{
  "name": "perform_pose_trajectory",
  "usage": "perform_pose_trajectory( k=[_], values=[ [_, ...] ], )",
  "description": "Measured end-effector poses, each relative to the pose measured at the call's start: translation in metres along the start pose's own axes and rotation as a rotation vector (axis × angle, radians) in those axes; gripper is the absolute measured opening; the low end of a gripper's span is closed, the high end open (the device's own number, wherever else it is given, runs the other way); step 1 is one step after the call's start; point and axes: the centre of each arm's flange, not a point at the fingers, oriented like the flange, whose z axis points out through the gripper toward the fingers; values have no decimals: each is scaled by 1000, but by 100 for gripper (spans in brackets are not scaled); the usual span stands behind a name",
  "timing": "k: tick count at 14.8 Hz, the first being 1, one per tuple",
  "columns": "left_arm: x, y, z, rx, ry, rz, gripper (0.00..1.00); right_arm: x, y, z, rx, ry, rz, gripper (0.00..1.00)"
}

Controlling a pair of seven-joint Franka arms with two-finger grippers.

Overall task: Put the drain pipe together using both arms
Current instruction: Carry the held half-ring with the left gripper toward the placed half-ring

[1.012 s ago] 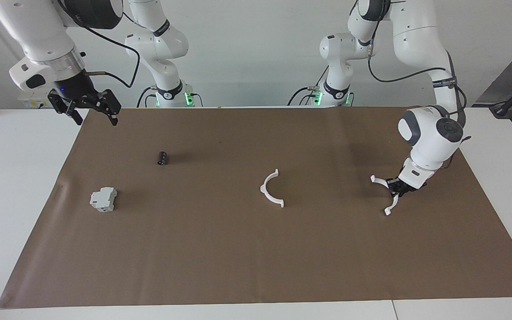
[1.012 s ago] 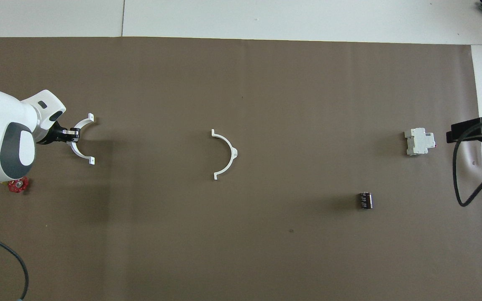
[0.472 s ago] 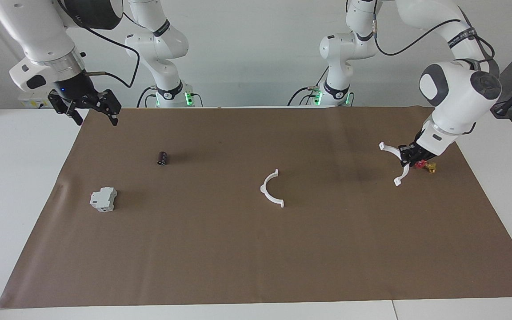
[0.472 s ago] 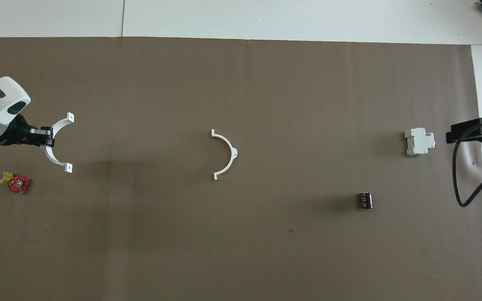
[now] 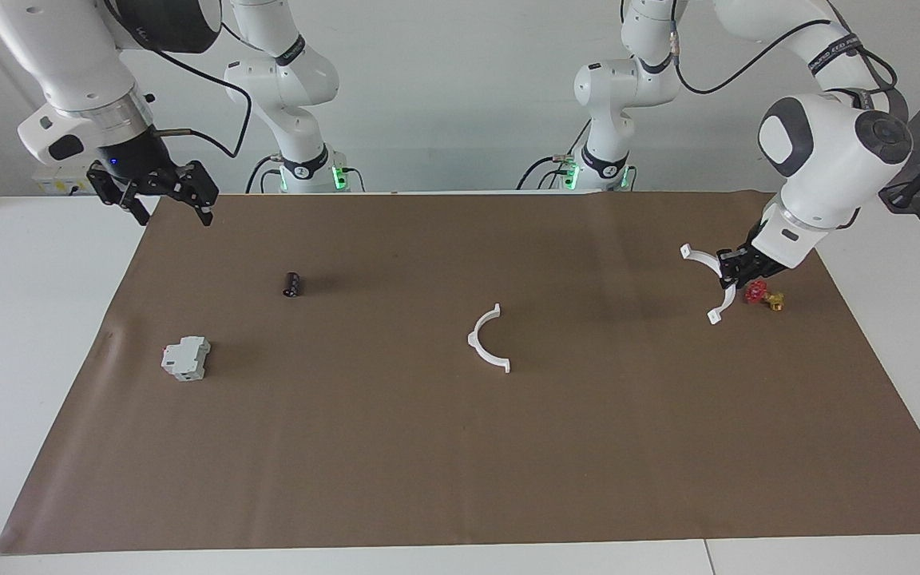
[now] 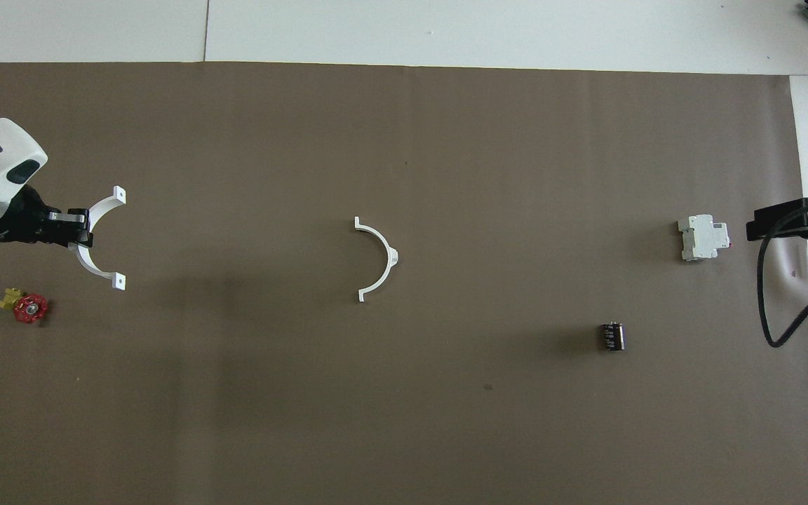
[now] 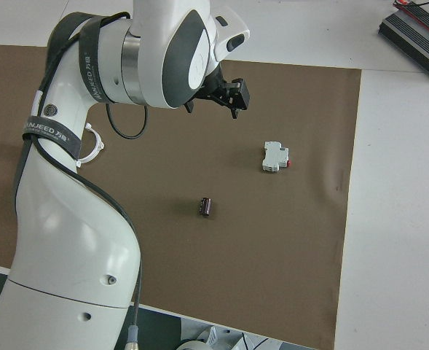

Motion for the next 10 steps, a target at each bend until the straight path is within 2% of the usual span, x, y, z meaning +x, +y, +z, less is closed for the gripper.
perform_pose_trajectory(
  k=[10],
  values=[
    [25,106,30,-1,16,-100,21,0,0,0,0,0,0,100]
  ],
)
